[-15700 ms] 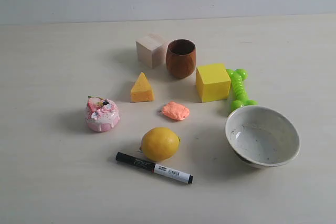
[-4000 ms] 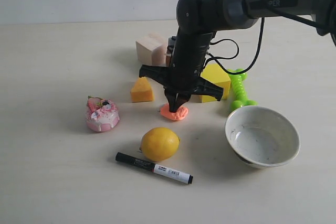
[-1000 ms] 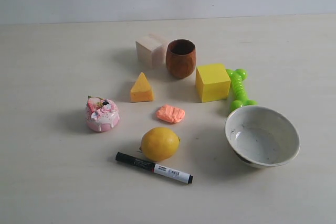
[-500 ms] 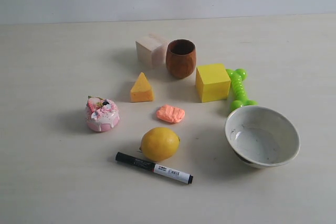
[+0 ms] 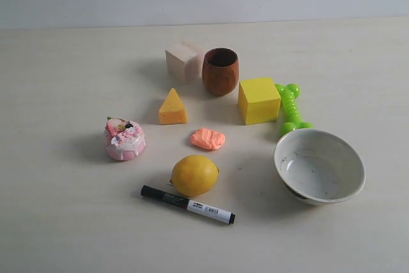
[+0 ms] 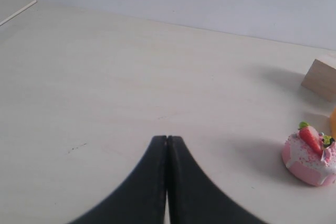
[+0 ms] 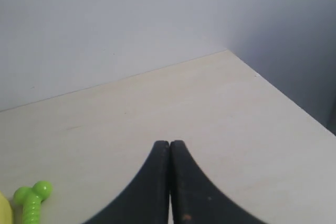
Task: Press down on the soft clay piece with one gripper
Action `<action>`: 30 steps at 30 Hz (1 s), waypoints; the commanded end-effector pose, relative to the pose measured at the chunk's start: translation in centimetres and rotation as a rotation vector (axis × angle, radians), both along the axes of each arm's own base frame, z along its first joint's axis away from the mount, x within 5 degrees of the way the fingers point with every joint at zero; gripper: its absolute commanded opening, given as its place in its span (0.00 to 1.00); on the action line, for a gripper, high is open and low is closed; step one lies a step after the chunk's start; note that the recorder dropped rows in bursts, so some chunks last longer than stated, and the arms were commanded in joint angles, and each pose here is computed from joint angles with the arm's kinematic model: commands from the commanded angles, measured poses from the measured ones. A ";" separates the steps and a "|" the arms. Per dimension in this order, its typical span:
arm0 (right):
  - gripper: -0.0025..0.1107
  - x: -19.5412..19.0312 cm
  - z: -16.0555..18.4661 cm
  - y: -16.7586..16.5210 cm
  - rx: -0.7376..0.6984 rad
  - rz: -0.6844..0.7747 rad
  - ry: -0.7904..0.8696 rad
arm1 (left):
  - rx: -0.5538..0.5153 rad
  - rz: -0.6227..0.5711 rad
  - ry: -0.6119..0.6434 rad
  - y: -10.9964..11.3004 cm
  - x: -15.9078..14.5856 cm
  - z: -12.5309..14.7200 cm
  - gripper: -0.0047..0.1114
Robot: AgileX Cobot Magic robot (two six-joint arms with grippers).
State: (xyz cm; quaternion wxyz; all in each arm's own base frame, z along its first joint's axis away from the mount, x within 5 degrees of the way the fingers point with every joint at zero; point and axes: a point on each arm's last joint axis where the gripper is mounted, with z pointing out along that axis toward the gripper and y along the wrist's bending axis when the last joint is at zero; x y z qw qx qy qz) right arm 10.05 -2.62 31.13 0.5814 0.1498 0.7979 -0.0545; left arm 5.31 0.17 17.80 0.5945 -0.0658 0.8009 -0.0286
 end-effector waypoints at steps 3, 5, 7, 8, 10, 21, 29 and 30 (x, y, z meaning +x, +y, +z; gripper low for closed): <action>0.02 -1.6 -3.2 0.6 0.010 0.031 -0.075 | -0.002 -0.006 -0.018 0.0 0.0 0.2 0.04; 0.02 -1.8 -3.9 0.7 0.020 0.037 -0.075 | -0.002 -0.006 -0.018 0.0 0.0 0.2 0.04; 0.02 -1.8 -4.8 0.8 0.027 0.049 -0.054 | -0.002 -0.006 -0.018 0.0 0.0 0.2 0.04; 0.02 -1.8 -5.0 0.8 0.028 0.056 -0.047 | -0.002 -0.006 -0.018 0.0 0.0 0.2 0.04; 0.02 -1.7 -5.6 1.0 0.027 0.083 -0.043 | -0.002 -0.006 -0.018 0.0 0.0 0.2 0.04; 0.02 -3.6 -9.7 1.7 -0.017 0.138 -0.162 | -0.002 -0.005 -0.020 0.0 0.0 0.2 0.04; 0.02 -4.7 -11.9 2.1 0.002 0.173 -0.139 | -0.002 -0.005 -0.020 0.0 0.0 0.2 0.04; 0.02 -4.7 -12.2 2.1 0.006 0.173 -0.120 | -0.002 -0.005 -0.020 0.0 0.0 0.2 0.04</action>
